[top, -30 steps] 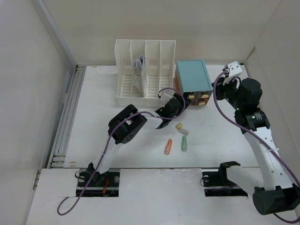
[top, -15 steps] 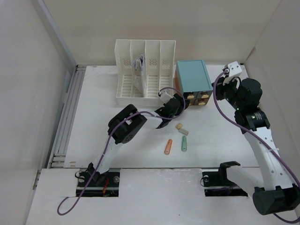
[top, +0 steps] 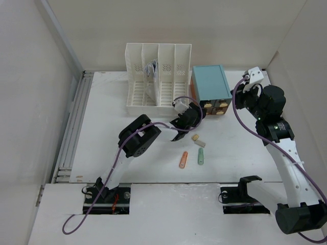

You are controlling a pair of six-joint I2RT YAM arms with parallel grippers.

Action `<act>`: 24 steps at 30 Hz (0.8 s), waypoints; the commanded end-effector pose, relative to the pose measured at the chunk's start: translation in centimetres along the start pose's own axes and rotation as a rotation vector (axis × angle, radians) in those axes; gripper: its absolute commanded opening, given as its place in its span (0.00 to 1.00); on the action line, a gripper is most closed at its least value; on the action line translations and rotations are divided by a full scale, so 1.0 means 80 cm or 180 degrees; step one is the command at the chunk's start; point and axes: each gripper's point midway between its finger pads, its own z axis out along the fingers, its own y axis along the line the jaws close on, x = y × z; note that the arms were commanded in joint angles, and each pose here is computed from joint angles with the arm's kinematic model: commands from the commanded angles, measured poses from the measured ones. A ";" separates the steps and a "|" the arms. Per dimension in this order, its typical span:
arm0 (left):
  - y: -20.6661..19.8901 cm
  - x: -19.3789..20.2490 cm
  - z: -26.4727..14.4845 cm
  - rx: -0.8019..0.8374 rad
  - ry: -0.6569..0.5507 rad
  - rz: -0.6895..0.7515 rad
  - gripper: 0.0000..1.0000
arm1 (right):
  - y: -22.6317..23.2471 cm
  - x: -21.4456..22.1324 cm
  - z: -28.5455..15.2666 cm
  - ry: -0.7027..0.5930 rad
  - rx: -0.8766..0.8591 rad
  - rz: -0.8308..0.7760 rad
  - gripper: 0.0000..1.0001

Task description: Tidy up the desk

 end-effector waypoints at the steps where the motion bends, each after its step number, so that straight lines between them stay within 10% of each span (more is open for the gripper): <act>1: -0.022 -0.036 -0.002 0.0117 -0.0311 -0.0040 0.56 | -0.001 -0.027 -0.005 -0.0250 0.0002 -0.0065 0.08; 24: -0.061 -0.028 -0.005 0.0230 -0.0390 0.0610 0.57 | -0.001 -0.021 -0.004 -0.0222 -0.0001 -0.0087 0.08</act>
